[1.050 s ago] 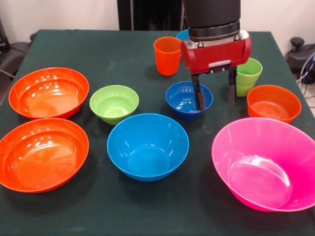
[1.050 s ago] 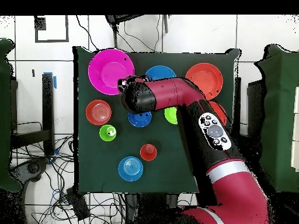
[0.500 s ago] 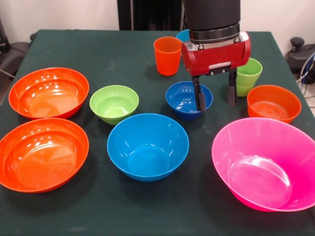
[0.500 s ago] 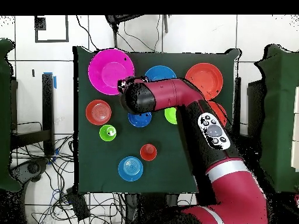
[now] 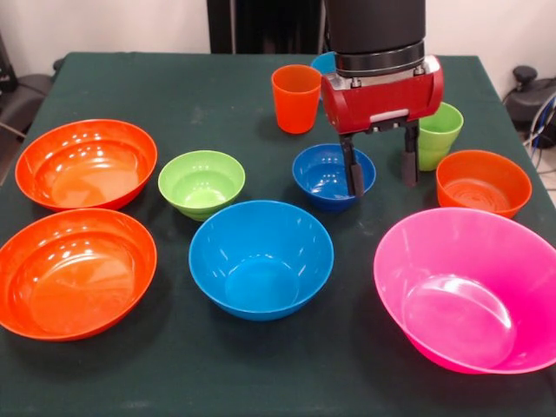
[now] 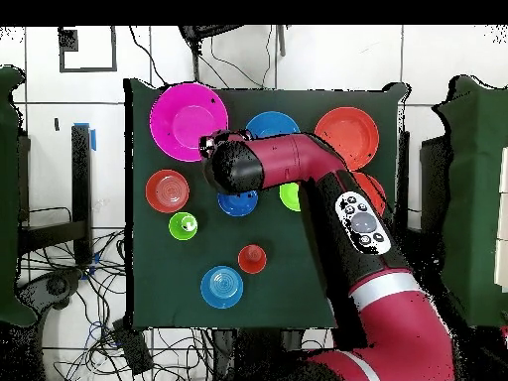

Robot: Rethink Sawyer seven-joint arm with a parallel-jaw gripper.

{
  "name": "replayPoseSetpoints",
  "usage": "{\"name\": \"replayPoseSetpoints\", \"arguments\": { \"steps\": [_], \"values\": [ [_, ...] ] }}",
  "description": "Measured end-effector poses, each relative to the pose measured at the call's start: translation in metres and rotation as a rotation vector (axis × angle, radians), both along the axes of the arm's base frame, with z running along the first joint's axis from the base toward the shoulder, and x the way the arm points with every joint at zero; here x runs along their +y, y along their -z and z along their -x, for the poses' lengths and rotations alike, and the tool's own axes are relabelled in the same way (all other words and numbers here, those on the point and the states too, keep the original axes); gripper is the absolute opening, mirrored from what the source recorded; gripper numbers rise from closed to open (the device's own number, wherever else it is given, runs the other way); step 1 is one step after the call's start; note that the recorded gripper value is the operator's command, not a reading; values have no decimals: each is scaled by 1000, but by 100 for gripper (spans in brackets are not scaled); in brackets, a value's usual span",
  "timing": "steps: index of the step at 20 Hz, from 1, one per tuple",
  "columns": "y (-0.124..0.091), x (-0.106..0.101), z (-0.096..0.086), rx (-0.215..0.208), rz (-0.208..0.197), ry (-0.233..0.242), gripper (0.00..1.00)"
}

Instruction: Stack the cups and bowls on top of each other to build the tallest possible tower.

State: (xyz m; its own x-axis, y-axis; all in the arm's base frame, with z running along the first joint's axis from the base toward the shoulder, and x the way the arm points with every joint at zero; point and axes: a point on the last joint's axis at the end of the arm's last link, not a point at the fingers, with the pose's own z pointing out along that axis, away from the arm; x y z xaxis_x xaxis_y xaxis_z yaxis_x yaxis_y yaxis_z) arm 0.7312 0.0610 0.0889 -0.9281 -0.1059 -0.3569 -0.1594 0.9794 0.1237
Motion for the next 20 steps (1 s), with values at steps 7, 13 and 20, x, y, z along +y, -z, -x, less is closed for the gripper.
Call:
{"name": "replayPoseSetpoints", "arguments": {
  "steps": [7,13,20],
  "values": [
    [-13,-10,-1,-11,2,11,100],
    [-27,-49,7,-13,-11,53,100],
    [-25,-124,32,17,-25,145,100]
  ]
}}
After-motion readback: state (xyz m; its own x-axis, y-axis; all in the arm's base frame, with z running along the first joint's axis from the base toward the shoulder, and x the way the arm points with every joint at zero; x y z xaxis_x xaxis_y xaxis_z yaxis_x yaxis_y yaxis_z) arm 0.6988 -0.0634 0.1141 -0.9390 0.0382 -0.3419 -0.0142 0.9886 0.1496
